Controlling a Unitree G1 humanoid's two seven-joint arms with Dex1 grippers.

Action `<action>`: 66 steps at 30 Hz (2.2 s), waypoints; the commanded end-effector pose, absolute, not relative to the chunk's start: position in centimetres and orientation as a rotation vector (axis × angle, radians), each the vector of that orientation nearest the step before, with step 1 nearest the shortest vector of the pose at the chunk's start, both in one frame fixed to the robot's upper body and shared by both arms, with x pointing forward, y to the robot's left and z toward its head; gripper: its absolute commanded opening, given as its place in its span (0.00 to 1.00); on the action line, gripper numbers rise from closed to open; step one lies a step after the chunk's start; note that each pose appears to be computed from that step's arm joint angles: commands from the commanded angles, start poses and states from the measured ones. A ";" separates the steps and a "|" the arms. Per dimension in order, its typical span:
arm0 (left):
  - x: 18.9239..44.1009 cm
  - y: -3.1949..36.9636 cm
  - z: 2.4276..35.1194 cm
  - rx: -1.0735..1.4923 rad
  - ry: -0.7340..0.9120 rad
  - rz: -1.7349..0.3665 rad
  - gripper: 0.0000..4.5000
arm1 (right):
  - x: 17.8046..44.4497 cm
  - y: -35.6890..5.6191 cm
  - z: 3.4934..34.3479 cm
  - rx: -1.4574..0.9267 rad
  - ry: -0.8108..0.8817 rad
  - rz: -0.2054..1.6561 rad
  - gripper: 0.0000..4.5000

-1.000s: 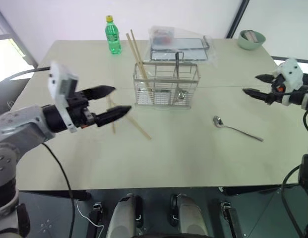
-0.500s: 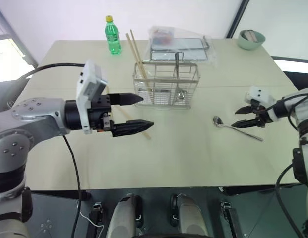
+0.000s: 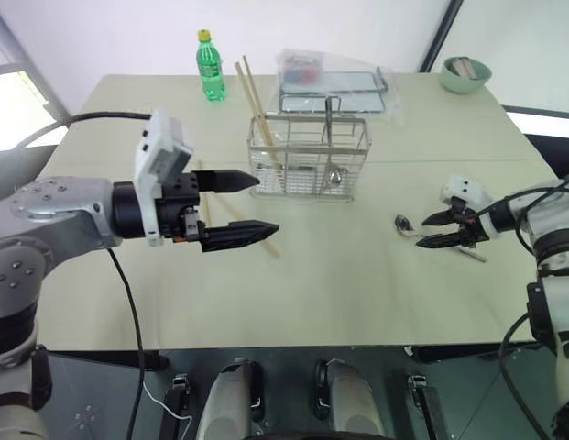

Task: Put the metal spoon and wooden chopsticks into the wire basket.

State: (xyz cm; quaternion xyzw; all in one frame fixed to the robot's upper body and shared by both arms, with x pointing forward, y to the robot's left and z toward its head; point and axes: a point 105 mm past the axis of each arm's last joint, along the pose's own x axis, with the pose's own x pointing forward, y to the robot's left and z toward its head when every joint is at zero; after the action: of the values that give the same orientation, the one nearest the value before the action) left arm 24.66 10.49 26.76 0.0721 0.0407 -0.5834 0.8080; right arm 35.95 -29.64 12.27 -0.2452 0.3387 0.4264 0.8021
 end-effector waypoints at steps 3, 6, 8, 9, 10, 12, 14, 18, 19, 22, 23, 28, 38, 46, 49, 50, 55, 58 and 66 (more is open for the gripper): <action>24.8 10.7 27.9 0.194 0.033 -1.230 1.00 | 35.6 -29.5 11.7 -0.521 0.740 0.939 0.03; 24.8 10.7 28.0 0.195 0.028 -1.232 1.00 | 35.6 -29.5 11.8 -0.520 0.734 0.939 0.01; 24.9 10.7 28.1 0.197 0.024 -1.230 1.00 | 35.7 -29.5 11.9 -0.522 0.725 0.938 0.01; 25.0 10.7 28.1 0.199 0.023 -1.229 1.00 | 35.7 -29.5 12.0 -0.524 0.720 0.937 0.01; 25.0 10.7 28.0 0.200 0.022 -1.226 1.00 | 35.8 -29.6 12.1 -0.531 0.705 0.930 0.01; 25.1 10.8 28.0 0.202 0.019 -1.221 1.00 | 36.1 -29.6 12.8 -0.531 0.656 0.909 0.01; 25.3 11.0 28.2 0.200 0.010 -1.212 1.00 | 36.5 -29.6 14.1 -0.490 0.582 0.890 0.01; 25.7 11.5 28.5 0.191 -0.008 -1.186 1.00 | 38.0 -29.1 20.0 -0.284 0.309 0.818 0.01; 25.8 11.6 28.6 0.191 -0.013 -1.181 1.00 | 38.4 -29.0 22.0 -0.222 0.220 0.793 0.01; 26.1 11.7 28.8 0.188 -0.026 -1.167 1.00 | 38.9 -28.3 27.1 -0.074 0.014 0.768 0.01; 26.2 11.7 28.9 0.188 -0.034 -1.164 1.00 | 39.1 -27.7 29.0 -0.027 -0.059 0.772 0.01; 26.8 11.5 29.4 0.178 -0.066 -1.161 1.00 | 39.3 -23.0 35.1 0.115 -0.294 0.815 0.01; 27.3 11.1 29.9 0.178 -0.102 -1.153 1.00 | 42.6 -15.6 37.2 0.246 -0.438 0.723 0.01; 26.9 11.7 30.5 0.179 -0.126 -1.100 1.00 | 44.0 -12.2 31.9 0.055 -0.353 0.749 0.01; 26.9 12.1 30.6 0.174 -0.126 -1.077 1.00 | 44.2 -11.6 29.6 0.006 -0.317 0.760 0.01; 26.9 12.2 30.6 0.176 -0.125 -1.071 1.00 | 44.2 -11.6 29.1 0.019 -0.306 0.758 0.08; 26.8 12.5 30.8 0.180 -0.128 -1.059 1.00 | 44.3 -12.3 29.5 0.045 -0.335 0.719 0.58; 27.1 12.7 30.8 0.181 -0.128 -1.051 1.00 | 44.3 -13.5 31.2 0.058 -0.377 0.668 0.91; 27.6 12.7 31.1 0.170 -0.140 -1.042 1.00 | 43.4 -16.2 34.9 0.082 -0.437 0.654 0.99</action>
State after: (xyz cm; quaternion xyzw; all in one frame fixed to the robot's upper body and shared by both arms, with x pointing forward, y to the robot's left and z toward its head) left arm 27.83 12.52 29.75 0.0726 -0.0368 -0.5014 0.8614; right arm 44.45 -15.93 31.68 0.0432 -0.1669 0.3109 0.9347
